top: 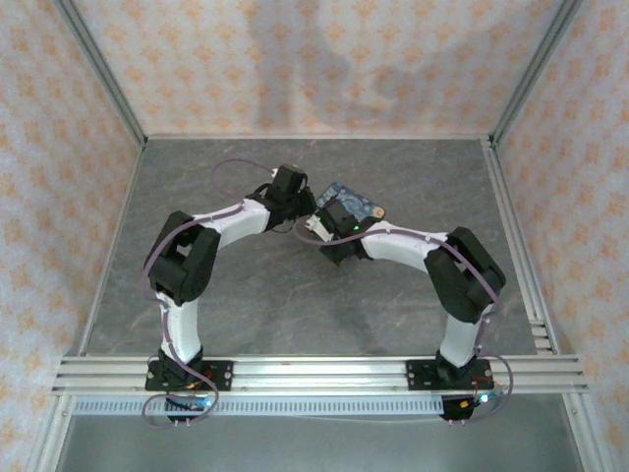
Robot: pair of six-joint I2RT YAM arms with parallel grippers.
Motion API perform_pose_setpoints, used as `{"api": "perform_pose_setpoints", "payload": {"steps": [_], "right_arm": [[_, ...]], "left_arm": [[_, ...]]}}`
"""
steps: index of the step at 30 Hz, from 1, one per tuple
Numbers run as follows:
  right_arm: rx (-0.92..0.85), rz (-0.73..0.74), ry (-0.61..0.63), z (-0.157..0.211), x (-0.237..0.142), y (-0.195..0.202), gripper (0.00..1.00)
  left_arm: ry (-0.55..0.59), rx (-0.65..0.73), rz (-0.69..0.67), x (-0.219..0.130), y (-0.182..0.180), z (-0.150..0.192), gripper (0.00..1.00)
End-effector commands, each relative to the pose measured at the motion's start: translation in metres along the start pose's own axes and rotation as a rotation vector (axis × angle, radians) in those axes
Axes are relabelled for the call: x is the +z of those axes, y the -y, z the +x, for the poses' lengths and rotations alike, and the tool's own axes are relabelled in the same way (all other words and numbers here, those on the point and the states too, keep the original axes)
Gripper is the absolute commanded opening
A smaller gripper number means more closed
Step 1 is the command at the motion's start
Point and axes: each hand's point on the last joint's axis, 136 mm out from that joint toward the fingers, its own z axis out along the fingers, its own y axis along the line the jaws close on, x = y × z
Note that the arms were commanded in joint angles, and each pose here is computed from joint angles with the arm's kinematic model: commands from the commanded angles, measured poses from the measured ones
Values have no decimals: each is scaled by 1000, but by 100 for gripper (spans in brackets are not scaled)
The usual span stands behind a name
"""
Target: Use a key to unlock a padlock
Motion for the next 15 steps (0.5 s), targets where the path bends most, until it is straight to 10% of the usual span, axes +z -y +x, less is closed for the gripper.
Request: {"api": "perform_pose_setpoints", "payload": {"steps": [1, 15], "right_arm": [[-46, -47, 92, -24, -9, -8, 0], [-40, -72, 208, -70, -9, -8, 0]], "left_arm": [[-134, 6, -65, 9, -23, 46, 14], [-168, -27, -39, 17, -28, 60, 1]]}}
